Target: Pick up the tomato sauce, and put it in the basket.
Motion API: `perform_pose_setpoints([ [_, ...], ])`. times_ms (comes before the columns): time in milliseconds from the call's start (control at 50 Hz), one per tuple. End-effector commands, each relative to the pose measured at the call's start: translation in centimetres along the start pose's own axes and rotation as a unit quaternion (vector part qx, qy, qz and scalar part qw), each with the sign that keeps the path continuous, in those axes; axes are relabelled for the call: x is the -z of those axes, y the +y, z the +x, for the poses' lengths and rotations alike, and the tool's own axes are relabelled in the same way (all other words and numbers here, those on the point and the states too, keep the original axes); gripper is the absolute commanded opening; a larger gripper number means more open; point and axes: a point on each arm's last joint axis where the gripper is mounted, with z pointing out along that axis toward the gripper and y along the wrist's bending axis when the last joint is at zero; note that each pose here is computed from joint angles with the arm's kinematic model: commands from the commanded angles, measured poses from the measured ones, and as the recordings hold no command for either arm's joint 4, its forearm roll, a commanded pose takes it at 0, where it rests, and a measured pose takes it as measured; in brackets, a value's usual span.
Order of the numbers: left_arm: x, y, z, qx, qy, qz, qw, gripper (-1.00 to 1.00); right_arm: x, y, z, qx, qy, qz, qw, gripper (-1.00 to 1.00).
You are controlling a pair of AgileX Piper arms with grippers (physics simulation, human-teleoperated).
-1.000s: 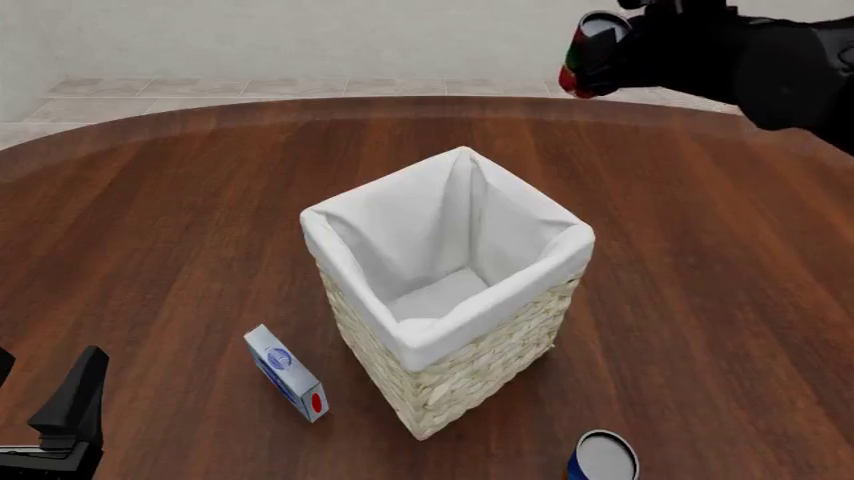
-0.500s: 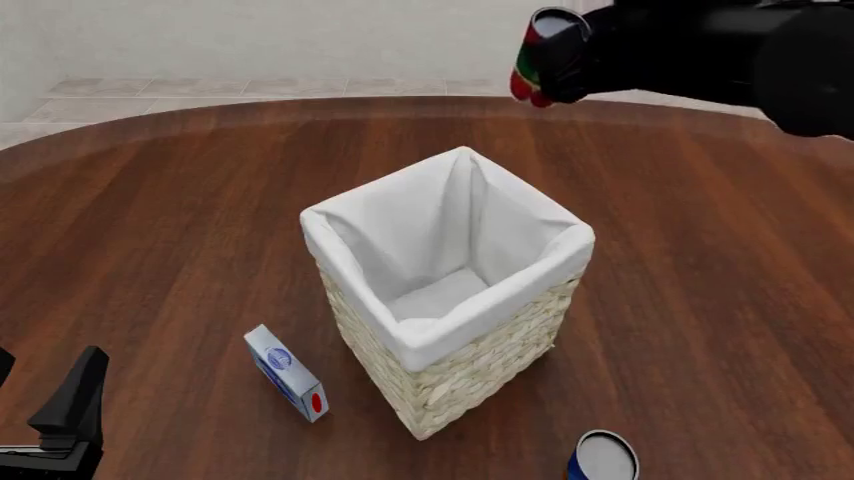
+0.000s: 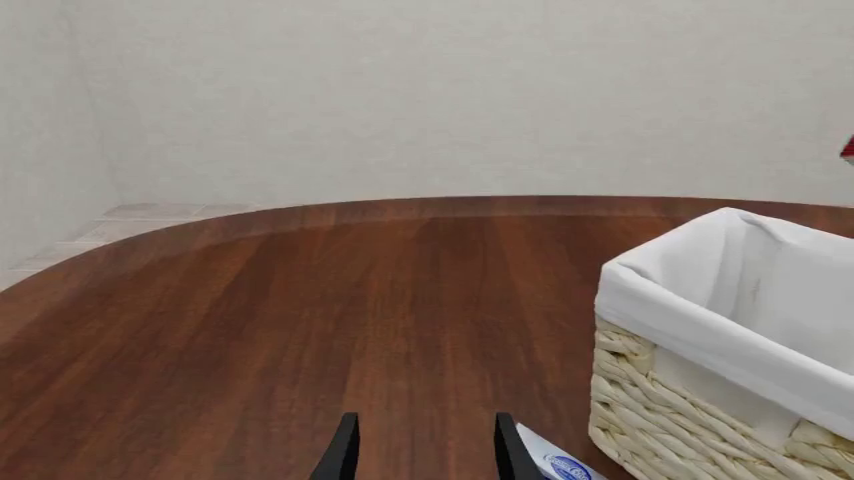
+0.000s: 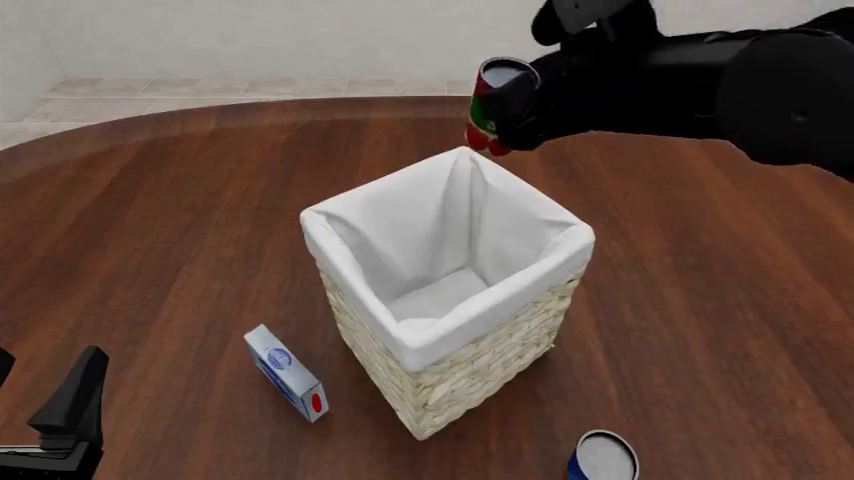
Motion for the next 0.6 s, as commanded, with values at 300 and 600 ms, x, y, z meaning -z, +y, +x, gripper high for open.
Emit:
perform_pose_setpoints([
  [300,0.0,0.0,0.0,0.000,0.000,0.000,1.0000,1.00,-3.1,1.8,2.2,0.001,0.048,-0.029,0.9984,-1.00],
  [600,0.0,0.0,0.0,0.000,0.000,0.000,1.0000,1.00,-5.1,2.4,3.6,0.007,0.072,-0.039,0.9966,-1.00],
])
